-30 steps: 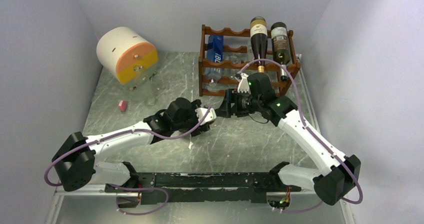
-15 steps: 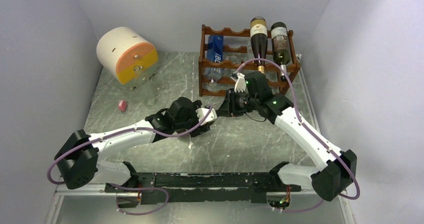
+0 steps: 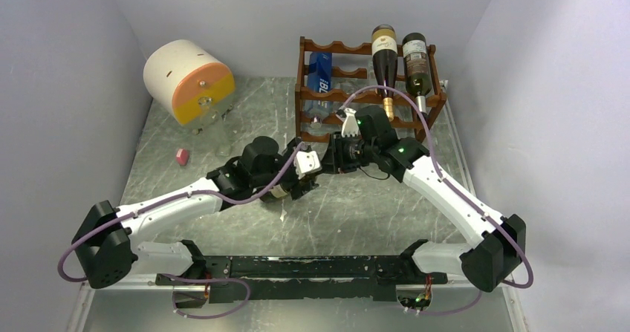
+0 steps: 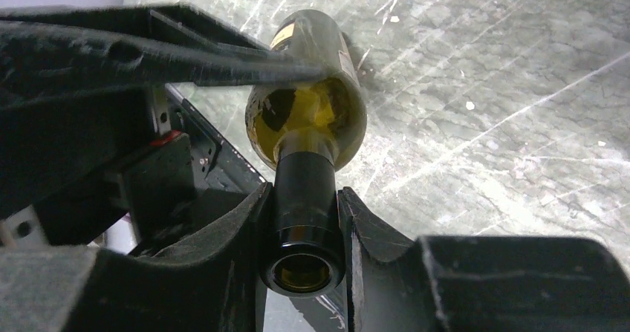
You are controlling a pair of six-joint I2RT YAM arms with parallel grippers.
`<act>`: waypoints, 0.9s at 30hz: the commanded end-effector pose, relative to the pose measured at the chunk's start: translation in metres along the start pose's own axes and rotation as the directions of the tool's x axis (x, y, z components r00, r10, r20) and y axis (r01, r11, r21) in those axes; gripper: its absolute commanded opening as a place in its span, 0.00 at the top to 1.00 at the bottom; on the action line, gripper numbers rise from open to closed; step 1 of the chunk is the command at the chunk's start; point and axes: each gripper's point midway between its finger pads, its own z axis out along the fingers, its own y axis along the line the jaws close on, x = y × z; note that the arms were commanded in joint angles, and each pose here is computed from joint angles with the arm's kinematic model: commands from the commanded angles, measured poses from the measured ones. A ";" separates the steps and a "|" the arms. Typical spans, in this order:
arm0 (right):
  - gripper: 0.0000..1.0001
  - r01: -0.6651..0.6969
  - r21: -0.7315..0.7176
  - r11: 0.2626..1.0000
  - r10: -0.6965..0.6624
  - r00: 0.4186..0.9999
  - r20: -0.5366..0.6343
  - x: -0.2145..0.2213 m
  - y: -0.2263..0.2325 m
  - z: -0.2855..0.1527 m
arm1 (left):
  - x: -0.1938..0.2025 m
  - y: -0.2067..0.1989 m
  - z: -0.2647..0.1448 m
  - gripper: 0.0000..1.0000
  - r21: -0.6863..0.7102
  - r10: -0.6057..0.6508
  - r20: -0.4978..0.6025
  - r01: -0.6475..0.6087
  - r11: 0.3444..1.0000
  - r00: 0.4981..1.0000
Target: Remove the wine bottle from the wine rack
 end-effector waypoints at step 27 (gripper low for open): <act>0.99 0.078 -0.048 0.996 -0.075 0.994 0.075 -0.029 0.037 -0.003 | -0.036 0.020 0.017 0.56 -0.025 -0.026 0.028 0.026 0.999 0.999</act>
